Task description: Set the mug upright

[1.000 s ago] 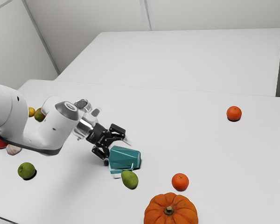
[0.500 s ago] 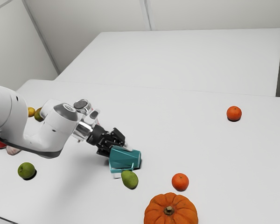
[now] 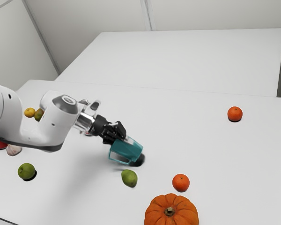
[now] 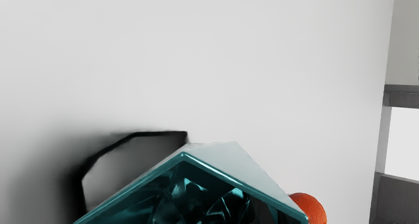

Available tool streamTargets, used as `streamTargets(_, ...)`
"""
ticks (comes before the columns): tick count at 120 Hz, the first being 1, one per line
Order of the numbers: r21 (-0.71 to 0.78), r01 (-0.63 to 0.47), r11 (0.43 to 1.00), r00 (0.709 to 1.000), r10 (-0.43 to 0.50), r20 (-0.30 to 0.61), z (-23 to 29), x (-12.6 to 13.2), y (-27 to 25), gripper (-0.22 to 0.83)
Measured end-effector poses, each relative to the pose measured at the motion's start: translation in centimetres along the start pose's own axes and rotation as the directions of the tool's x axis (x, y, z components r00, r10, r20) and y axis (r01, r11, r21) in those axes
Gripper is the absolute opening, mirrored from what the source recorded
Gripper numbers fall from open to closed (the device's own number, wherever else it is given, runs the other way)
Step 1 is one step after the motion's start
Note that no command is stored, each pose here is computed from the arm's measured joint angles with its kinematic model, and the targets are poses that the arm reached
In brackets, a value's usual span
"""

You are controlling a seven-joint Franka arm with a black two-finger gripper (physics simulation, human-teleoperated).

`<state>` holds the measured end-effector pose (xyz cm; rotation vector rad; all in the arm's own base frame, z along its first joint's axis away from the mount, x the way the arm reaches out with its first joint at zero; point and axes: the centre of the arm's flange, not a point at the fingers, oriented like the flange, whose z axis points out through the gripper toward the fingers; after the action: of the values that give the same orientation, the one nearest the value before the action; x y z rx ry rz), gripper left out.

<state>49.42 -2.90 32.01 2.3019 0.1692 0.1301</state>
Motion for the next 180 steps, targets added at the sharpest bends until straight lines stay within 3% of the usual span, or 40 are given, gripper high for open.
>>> streamTargets(29, 0.138, -0.199, 0.97, 0.98, 0.197, 0.023, -2.5, 1.8, 3.6, -0.17)
streamTargets(63, 0.412, -0.398, 0.82, 0.917, 0.36, 0.171, -5.0, 3.6, 4.6, -0.17)
streamTargets(90, 0.564, -0.42, 0.711, 0.908, 0.338, 0.249, -6.0, 4.3, 3.7, -0.17)
streamTargets(131, 0.667, -0.352, 0.657, 0.936, 0.254, 0.244, -5.7, 5.2, 2.1, -0.17)
streamTargets(180, 0.71, -0.295, 0.64, 0.955, 0.19, 0.226, -3.3, 6.6, 1.1, -0.17)
